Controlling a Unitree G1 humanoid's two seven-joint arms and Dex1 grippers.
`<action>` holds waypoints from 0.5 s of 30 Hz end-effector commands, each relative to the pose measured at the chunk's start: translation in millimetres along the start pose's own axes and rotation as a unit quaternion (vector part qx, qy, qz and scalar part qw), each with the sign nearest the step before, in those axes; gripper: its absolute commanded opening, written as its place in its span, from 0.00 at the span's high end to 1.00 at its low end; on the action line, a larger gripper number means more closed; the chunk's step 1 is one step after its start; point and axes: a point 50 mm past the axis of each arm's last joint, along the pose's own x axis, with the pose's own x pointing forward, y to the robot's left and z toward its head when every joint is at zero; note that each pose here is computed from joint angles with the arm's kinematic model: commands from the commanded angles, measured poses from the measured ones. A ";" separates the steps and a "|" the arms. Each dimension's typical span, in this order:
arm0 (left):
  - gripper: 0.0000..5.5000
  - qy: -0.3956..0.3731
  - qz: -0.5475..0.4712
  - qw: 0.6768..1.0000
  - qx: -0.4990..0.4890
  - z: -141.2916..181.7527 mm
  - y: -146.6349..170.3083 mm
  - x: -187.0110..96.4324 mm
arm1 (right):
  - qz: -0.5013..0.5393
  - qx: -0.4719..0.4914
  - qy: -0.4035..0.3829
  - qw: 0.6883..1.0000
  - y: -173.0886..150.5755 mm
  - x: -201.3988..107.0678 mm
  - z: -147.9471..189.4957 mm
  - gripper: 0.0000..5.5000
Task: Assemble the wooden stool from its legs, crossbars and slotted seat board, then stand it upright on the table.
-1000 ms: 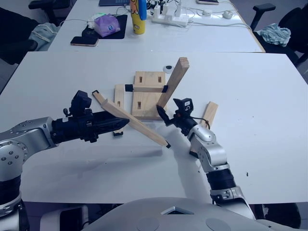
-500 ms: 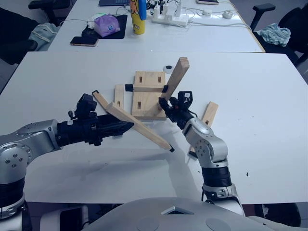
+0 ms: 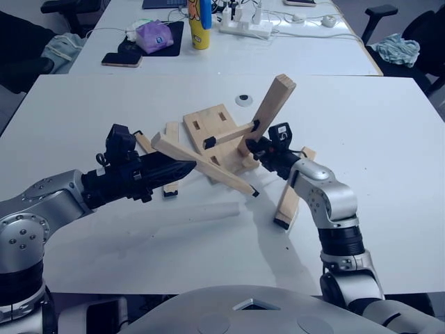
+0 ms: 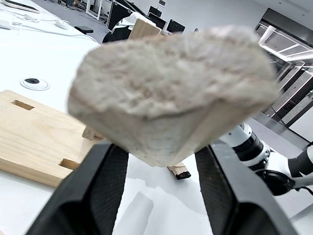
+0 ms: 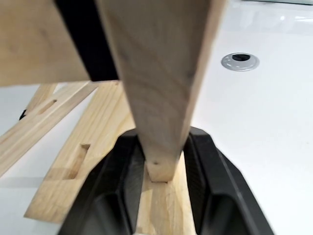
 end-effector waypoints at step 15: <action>0.62 0.002 0.010 1.000 0.005 -5.3 -3.4 -4.8 | 0.029 -0.004 0.001 1.000 -8.3 -40.6 -23.4 0.37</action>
